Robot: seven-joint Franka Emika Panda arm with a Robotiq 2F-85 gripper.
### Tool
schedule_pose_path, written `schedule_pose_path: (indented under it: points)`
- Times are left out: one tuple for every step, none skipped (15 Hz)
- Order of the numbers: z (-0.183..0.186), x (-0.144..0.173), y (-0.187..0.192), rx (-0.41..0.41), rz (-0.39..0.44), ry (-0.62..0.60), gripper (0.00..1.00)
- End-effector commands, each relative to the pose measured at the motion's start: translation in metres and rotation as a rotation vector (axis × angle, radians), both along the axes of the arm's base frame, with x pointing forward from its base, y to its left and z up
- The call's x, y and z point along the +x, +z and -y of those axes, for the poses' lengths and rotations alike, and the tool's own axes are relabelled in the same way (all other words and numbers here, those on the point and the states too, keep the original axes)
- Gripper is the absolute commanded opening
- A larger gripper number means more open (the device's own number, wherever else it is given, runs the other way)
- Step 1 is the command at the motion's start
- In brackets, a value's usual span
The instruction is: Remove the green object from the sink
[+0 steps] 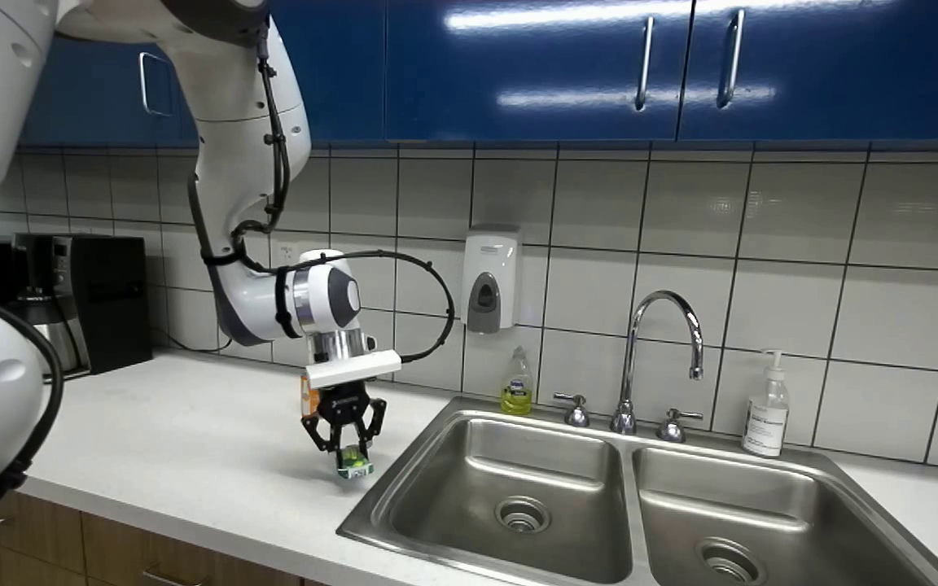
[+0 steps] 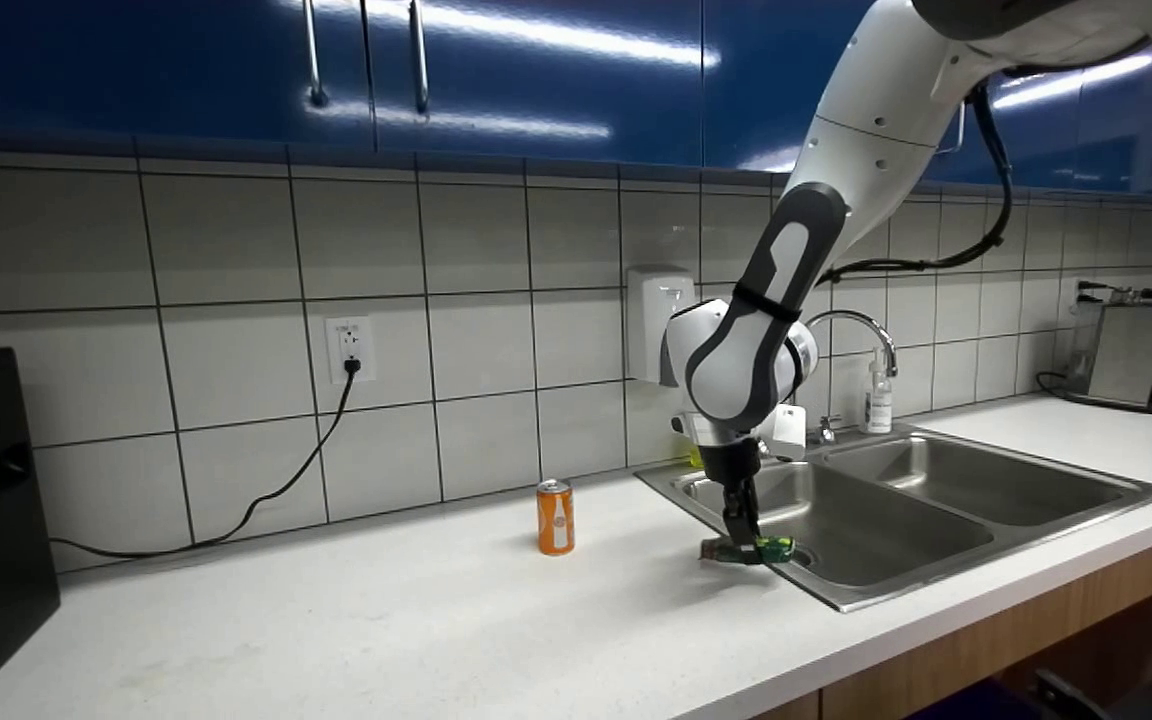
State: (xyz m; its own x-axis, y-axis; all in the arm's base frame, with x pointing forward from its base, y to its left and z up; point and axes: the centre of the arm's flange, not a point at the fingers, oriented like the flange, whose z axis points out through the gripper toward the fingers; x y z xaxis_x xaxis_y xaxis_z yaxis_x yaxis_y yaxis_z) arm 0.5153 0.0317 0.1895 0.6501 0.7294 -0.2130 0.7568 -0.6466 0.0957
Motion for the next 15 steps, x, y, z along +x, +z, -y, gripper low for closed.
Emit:
schedule_pose_path:
  points:
    - [-0.015, -0.010, 0.001, 0.049, 0.014, 0.076, 0.13]
    - [-0.019, -0.012, -0.001, 0.064, 0.021, 0.086, 0.13]
    - [-0.023, -0.013, -0.003, 0.075, 0.029, 0.095, 0.13]
    - [-0.026, -0.015, -0.004, 0.092, 0.036, 0.102, 0.13]
    - [-0.029, -0.016, -0.006, 0.108, 0.040, 0.112, 0.13]
    - [-0.032, -0.017, -0.007, 0.121, 0.041, 0.119, 0.13]
    - [-0.033, -0.018, -0.009, 0.129, 0.045, 0.123, 0.13]
    - [-0.035, -0.019, -0.011, 0.140, 0.044, 0.128, 0.13]
    - [-0.036, -0.020, -0.012, 0.153, 0.040, 0.132, 0.13]
    - [-0.038, -0.021, -0.013, 0.160, 0.039, 0.135, 0.13]
    - [-0.038, -0.022, -0.014, 0.167, 0.037, 0.134, 0.13]
    - [-0.039, -0.022, -0.015, 0.172, 0.036, 0.129, 0.13]
    - [-0.039, -0.023, -0.016, 0.177, 0.034, 0.132, 0.13]
    - [-0.040, -0.023, -0.017, 0.181, 0.032, 0.133, 0.13]
    - [-0.040, -0.023, -0.017, 0.183, 0.030, 0.134, 0.13]
